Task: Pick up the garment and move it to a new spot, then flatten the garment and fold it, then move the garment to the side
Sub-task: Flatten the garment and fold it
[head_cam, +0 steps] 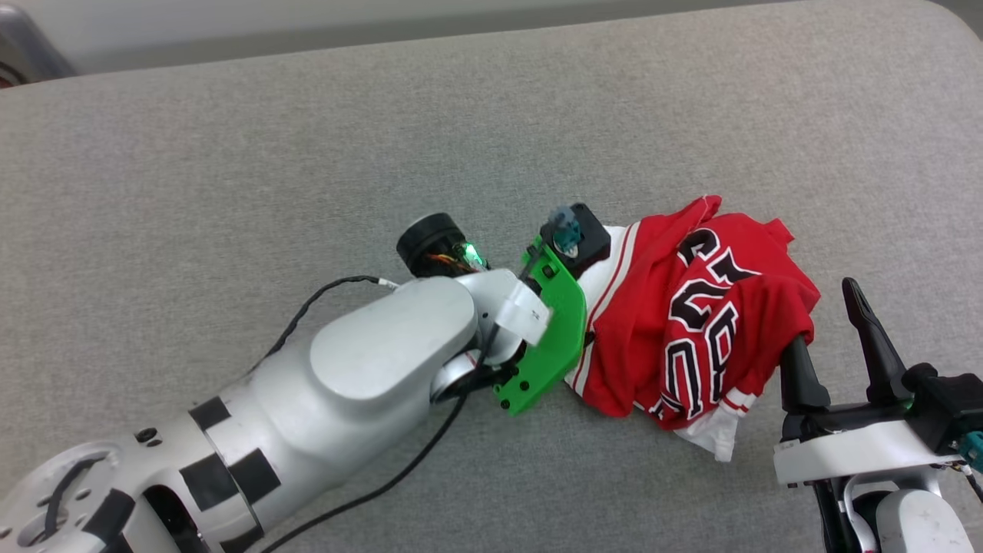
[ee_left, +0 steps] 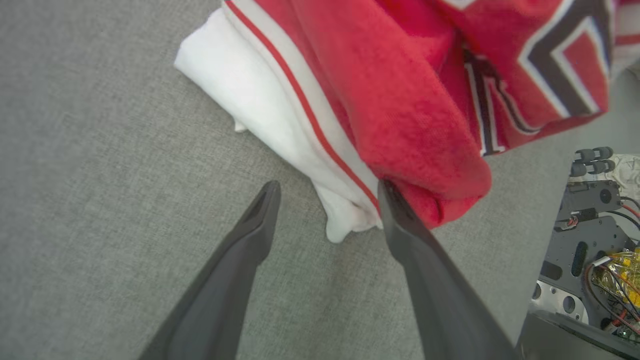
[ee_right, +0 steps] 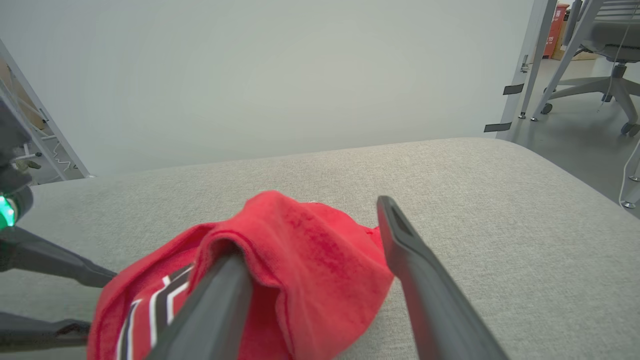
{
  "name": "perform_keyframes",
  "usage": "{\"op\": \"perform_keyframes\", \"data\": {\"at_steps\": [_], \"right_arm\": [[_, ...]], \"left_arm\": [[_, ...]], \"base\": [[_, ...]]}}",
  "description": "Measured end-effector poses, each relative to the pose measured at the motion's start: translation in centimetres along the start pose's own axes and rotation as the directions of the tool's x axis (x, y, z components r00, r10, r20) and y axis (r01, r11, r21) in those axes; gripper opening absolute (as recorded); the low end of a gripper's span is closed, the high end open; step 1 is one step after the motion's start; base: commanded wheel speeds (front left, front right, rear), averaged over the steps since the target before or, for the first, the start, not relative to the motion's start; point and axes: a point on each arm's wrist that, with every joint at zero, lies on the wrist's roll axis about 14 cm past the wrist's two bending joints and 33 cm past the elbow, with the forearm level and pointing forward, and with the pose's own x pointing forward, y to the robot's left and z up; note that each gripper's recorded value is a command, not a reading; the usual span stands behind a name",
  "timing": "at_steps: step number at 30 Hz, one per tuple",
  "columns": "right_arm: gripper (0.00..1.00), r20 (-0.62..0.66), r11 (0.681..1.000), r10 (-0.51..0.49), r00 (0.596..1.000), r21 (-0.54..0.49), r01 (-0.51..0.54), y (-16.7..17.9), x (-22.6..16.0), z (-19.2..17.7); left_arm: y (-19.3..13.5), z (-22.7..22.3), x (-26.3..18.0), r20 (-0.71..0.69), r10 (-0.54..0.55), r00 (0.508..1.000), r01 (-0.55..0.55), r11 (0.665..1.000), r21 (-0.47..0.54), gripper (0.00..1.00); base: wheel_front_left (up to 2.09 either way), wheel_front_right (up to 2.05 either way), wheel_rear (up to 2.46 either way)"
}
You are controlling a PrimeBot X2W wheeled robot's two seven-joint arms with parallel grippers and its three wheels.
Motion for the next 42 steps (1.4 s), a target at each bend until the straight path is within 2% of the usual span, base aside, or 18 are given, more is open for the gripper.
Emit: {"op": "perform_keyframes", "data": {"at_steps": [6,12,13,14,15,24,27,31,34,38,42], "right_arm": [[1.0,-0.02,1.0,-0.017,1.0,0.0,0.017,-0.6,0.3,-0.7],[1.0,-0.034,1.0,-0.022,0.999,-0.003,0.022,-0.7,0.6,-1.3],[1.0,-0.035,1.0,-0.021,0.999,-0.003,0.021,-0.7,0.6,-1.3],[1.0,-0.035,1.0,-0.02,0.999,-0.003,0.02,-0.7,0.7,-1.4],[1.0,-0.036,1.0,-0.019,0.999,-0.002,0.019,-0.6,0.7,-1.4],[1.0,-0.018,1.0,-0.002,1.0,0.006,0.002,-0.1,0.9,-0.9],[1.0,-0.007,1.0,0.008,1.0,0.01,-0.008,0.3,0.9,-0.5],[1.0,0.003,1.0,0.02,1.0,0.012,-0.02,0.7,0.7,-0.1],[1.0,0.005,0.999,0.031,1.0,0.016,-0.031,1.1,0.5,-0.1],[1.0,0.011,0.999,0.047,0.999,0.022,-0.047,1.6,0.3,0.1],[1.0,0.016,0.998,0.06,0.998,0.025,-0.061,2.1,0.2,0.3]], "left_arm": [[-1.2,-3.9,2.2,-0.113,-0.024,0.993,0.026,1.0,0.016,1.0],[-1.1,-5.0,3.0,-0.154,-0.006,0.988,0.015,0.998,0.056,1.0],[-1.1,-5.0,3.1,-0.153,-0.002,0.988,0.012,0.998,0.065,0.42],[-1.0,-4.9,3.1,-0.146,0.004,0.989,0.007,0.997,0.074,0.05],[-1.0,-4.8,3.1,-0.138,0.008,0.99,0.003,0.997,0.077,0.0],[-0.9,-2.9,2.7,0.003,0.026,1.0,-0.026,0.997,0.066,0.0],[0.7,-1.0,1.7,0.107,0.06,0.992,-0.063,0.998,0.019,0.0],[5.5,2.9,-1.8,0.264,0.185,0.947,-0.183,0.983,-0.031,0.0],[9.0,3.8,-4.9,0.326,0.288,0.9,-0.274,0.958,-0.088,0.0],[13.3,2.5,-8.9,0.345,0.427,0.836,-0.39,0.904,-0.174,0.0],[17.0,0.0,-13.0,0.332,0.558,0.76,-0.489,0.829,-0.273,0.0]], "base": [[0.0,0.0,0.0],[0.0,0.0,0.0],[0.0,0.0,0.0],[0.0,0.0,0.0],[0.0,0.0,0.0],[0.0,0.0,0.0],[0.0,0.0,0.0],[0.0,0.0,0.0],[0.0,0.0,0.0],[0.0,0.0,0.0],[0.0,0.0,0.0]]}}
